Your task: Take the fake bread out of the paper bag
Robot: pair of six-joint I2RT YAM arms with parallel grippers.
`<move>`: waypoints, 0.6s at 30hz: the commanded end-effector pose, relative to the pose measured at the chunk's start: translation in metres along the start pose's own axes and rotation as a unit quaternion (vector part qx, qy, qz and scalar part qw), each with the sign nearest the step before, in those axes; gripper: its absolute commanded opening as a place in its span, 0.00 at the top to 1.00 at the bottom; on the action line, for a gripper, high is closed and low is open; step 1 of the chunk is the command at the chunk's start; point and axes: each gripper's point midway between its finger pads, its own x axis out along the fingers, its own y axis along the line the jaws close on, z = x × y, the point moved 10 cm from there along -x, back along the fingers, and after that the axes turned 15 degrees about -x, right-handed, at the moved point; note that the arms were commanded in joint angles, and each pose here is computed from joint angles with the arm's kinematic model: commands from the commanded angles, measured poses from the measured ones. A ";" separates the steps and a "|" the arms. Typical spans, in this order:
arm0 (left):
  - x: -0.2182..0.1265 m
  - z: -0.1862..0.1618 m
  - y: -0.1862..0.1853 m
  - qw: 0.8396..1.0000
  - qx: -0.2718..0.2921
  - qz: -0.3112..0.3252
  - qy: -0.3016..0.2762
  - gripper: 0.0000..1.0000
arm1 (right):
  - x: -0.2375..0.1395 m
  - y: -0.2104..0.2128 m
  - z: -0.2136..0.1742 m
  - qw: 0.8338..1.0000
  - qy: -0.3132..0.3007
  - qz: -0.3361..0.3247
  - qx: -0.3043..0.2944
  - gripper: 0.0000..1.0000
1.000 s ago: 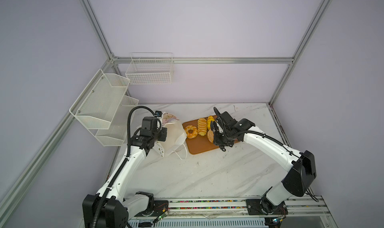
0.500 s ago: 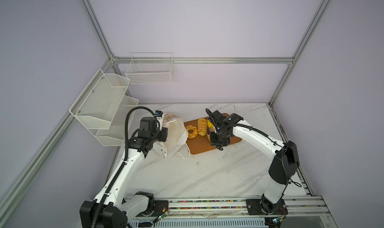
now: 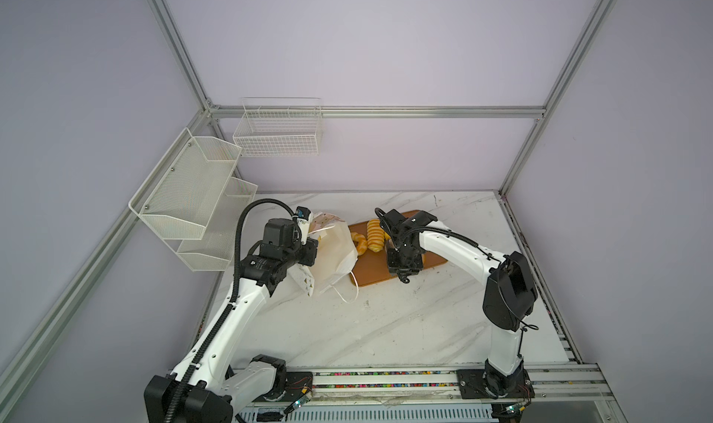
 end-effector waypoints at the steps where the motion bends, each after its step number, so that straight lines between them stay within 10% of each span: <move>1: -0.020 0.024 -0.010 0.998 0.011 -0.018 -0.052 1.00 | 0.003 0.000 0.002 1.000 0.003 -0.014 0.000 0.57; 10: -0.019 0.022 -0.010 0.999 0.015 -0.014 -0.050 1.00 | -0.004 0.005 0.005 1.000 -0.021 0.014 0.007 0.76; 18: -0.017 0.019 -0.010 0.999 0.017 -0.012 -0.045 1.00 | -0.008 0.001 -0.001 0.999 -0.035 0.015 0.018 0.63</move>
